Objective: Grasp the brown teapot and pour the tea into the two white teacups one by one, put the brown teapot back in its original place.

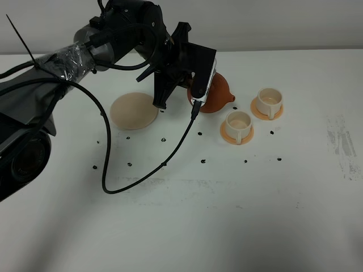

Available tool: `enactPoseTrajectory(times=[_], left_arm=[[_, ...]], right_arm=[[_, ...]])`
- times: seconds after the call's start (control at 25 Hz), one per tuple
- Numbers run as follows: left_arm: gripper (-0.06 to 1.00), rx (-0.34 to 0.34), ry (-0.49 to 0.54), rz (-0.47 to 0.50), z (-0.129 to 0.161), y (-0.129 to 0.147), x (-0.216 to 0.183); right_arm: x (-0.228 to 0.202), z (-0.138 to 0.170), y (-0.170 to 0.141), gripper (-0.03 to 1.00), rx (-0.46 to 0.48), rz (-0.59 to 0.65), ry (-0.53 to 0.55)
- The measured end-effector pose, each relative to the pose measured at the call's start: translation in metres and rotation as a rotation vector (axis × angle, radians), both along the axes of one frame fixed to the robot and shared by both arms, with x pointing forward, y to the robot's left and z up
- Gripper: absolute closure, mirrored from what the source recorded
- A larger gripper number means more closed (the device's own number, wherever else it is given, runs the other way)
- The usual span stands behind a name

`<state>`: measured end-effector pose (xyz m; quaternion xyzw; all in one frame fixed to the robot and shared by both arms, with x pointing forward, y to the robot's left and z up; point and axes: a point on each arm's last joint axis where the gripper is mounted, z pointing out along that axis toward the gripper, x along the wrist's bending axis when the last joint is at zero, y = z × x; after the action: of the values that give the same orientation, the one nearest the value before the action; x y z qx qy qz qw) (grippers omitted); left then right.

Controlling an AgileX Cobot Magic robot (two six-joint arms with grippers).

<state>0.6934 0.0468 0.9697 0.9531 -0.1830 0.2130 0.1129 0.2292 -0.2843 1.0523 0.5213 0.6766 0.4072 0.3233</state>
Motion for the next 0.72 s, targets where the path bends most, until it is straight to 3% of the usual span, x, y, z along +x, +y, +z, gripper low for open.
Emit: enactPoseTrajectory(times=[0.4, 0.72], left_arm=[[0.82, 0.005, -0.003, -0.012, 0.0000, 0.0000, -0.0001], [0.82, 0.011, -0.008, -0.025, 0.0000, 0.0000, -0.0001]], right_arm=[[0.0001, -0.0001, -0.0004, 0.54, 0.004, -0.007, 0.002], [0.0008, -0.0004, -0.0042, 0.63, 0.037, -0.074, 0.013]])
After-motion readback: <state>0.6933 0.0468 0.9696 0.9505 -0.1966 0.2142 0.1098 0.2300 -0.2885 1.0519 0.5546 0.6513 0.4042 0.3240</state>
